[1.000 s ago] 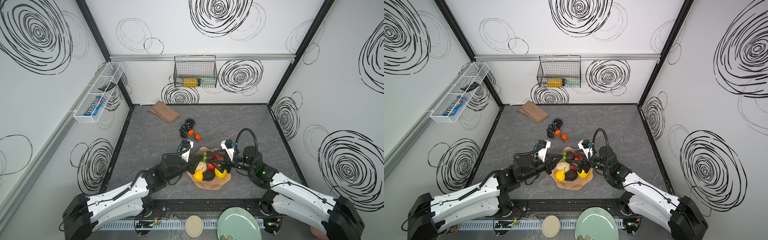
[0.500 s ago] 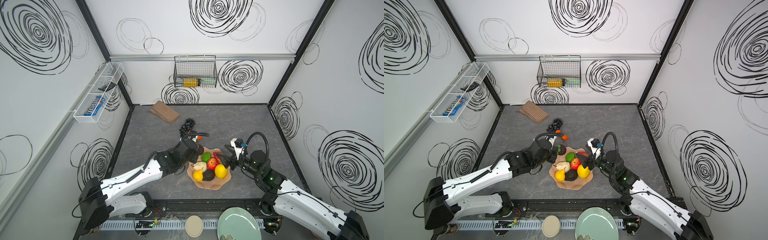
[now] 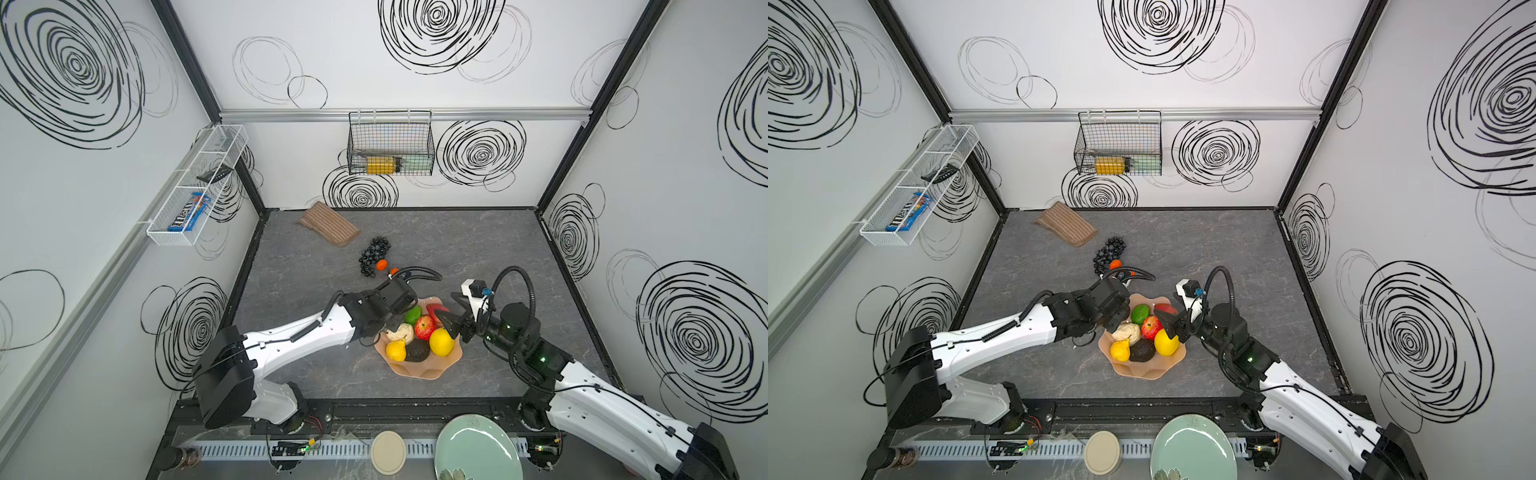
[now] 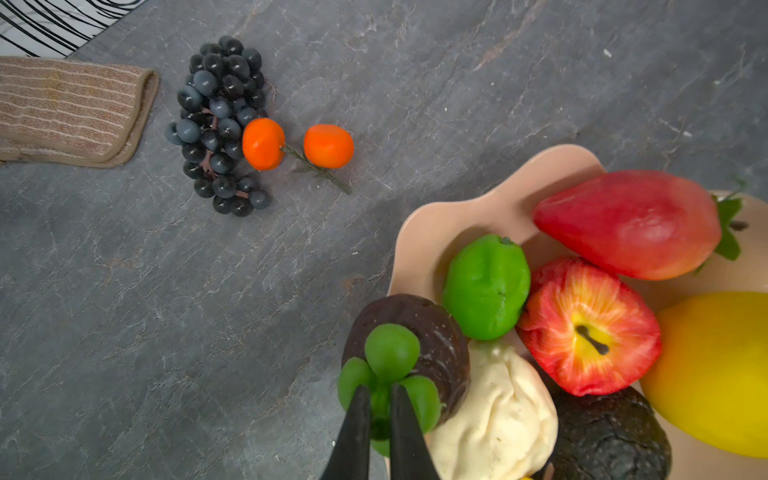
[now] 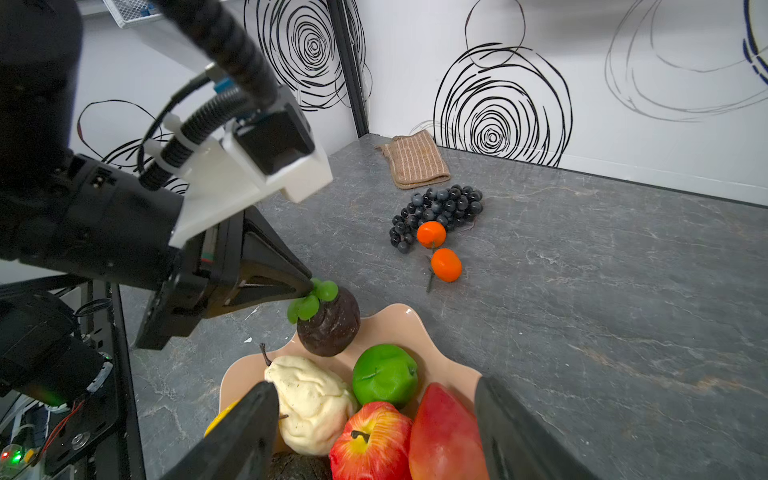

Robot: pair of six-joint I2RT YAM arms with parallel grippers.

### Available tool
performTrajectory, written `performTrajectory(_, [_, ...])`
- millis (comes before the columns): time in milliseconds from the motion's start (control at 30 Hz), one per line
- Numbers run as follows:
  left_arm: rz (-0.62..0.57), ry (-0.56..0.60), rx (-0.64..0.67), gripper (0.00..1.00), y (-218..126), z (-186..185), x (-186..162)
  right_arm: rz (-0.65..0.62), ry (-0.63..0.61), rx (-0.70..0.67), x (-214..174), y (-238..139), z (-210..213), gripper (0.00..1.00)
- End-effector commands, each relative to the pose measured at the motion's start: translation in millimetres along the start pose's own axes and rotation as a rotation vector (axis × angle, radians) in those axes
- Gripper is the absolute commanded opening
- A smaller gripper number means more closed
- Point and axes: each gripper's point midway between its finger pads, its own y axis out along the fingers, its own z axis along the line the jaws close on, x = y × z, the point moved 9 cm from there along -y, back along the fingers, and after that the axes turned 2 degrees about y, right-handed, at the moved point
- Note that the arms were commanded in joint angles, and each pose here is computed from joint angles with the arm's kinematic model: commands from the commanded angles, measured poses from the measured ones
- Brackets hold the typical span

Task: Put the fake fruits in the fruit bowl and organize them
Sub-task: 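Lower the mangosteen into the bowl with the left gripper while the right gripper withdraws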

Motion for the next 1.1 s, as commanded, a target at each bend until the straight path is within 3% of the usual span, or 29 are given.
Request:
performTrajectory(0, [0.002,0.048,0.026,0.04,-2,-3,6,-0.018,-0.009,-0.003,0,-2,-1,0.78])
performTrajectory(300, [0.006,0.075,0.013,0.09,5,-14,8,-0.037,-0.005,-0.036,3,-5,-3,0.79])
performTrajectory(533, [0.018,0.089,0.007,0.19,9,-19,8,-0.057,0.006,-0.079,6,-9,-7,0.80])
performTrajectory(1067, [-0.082,0.026,-0.048,0.38,-17,-9,20,-0.098,0.049,-0.156,9,-17,-15,0.84])
